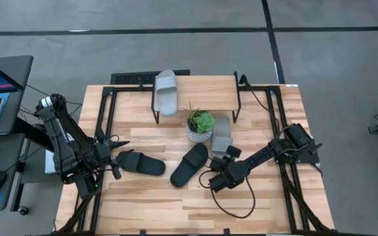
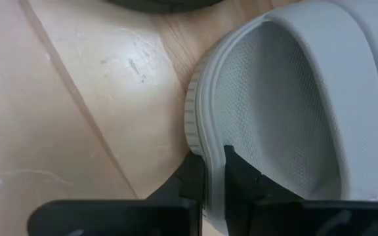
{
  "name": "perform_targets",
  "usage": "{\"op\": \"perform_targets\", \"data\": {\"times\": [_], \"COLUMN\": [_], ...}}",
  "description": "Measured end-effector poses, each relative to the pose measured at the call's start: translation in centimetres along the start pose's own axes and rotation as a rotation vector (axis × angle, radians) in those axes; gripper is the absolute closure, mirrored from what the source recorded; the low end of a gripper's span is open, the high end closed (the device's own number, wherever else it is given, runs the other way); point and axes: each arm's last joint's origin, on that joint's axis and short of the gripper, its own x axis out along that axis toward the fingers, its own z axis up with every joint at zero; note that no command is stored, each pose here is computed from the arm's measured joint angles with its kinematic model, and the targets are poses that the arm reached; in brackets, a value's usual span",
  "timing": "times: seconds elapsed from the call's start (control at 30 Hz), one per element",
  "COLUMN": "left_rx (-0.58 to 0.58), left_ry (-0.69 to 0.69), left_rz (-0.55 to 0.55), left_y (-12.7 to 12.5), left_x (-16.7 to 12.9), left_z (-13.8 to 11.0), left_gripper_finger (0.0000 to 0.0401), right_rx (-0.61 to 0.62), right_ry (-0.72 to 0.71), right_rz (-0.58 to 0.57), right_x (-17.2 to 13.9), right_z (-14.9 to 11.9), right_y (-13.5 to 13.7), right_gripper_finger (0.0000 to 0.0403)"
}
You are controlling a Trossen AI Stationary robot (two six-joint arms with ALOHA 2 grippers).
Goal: Pick and place slides into the shelf
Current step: Put the gray slide on the shelf
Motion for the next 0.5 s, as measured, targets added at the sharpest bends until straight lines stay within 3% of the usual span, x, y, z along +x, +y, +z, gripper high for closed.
{"op": "perform_targets", "data": {"times": [0.37, 0.5], "left_rx": [-0.020, -0.031], "left_ry": [-0.017, -0.021], "left_rz": [-0.003, -0.005], "left_y": [-0.1, -0.2], "left_x": [0.0, 0.0], "left_z": [0.1, 0.1], "left_gripper_finger": [0.0260, 0.0260], "right_rx": [-0.058, -0.084], "right_ry": [0.127, 0.159], "right_rz": [-0.050, -0.010], "right_x": [-2.2, -3.3], "right_z": [-1.9, -2.7], "right_y": [0.7, 1.5], "right_gripper_finger": [0.0384, 0.0386]}}
